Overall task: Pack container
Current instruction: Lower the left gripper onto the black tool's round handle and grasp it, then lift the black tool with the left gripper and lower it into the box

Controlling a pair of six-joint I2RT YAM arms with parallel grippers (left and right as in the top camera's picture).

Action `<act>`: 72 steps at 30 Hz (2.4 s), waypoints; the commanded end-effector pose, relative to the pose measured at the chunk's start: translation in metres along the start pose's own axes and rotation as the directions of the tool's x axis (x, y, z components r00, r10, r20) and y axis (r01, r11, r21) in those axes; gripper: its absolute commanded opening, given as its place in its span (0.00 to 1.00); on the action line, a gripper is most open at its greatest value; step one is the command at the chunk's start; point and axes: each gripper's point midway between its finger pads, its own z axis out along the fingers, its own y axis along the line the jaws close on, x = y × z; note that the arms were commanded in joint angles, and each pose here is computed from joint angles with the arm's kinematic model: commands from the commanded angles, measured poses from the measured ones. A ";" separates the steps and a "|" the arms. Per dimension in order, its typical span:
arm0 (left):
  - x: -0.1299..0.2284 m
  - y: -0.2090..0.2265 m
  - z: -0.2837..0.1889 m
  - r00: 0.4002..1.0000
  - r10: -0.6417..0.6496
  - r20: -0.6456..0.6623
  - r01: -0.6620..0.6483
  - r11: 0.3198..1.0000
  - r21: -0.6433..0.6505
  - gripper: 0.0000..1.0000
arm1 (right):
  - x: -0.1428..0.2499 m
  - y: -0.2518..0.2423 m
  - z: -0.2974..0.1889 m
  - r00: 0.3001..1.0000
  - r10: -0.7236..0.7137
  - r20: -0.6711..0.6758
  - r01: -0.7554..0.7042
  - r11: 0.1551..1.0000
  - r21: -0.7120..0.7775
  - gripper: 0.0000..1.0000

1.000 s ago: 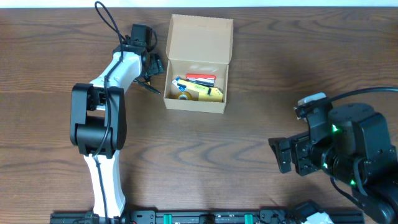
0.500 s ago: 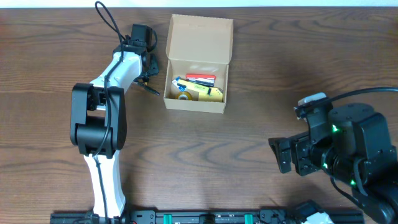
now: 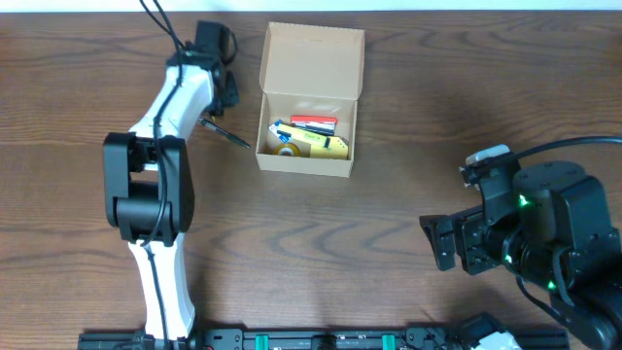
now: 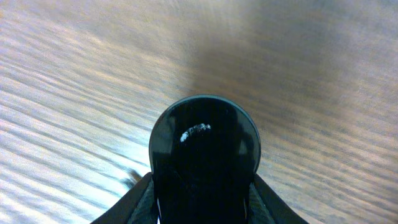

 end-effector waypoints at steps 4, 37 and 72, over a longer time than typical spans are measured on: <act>-0.047 0.005 -0.042 0.984 0.166 0.070 -0.164 0.986 -0.030 0.06 | -0.003 -0.003 -0.003 1.000 -0.003 0.015 0.002 1.000 0.013 0.99; 0.043 -0.126 -0.219 0.658 0.745 0.109 -0.721 0.582 0.376 0.06 | -0.003 -0.003 -0.003 1.000 -0.003 0.015 0.002 1.000 0.013 0.99; 0.122 -0.205 -0.142 0.974 0.156 -0.161 -0.132 0.979 0.152 0.06 | -0.003 -0.003 -0.003 1.000 -0.003 0.015 0.002 1.000 0.013 0.99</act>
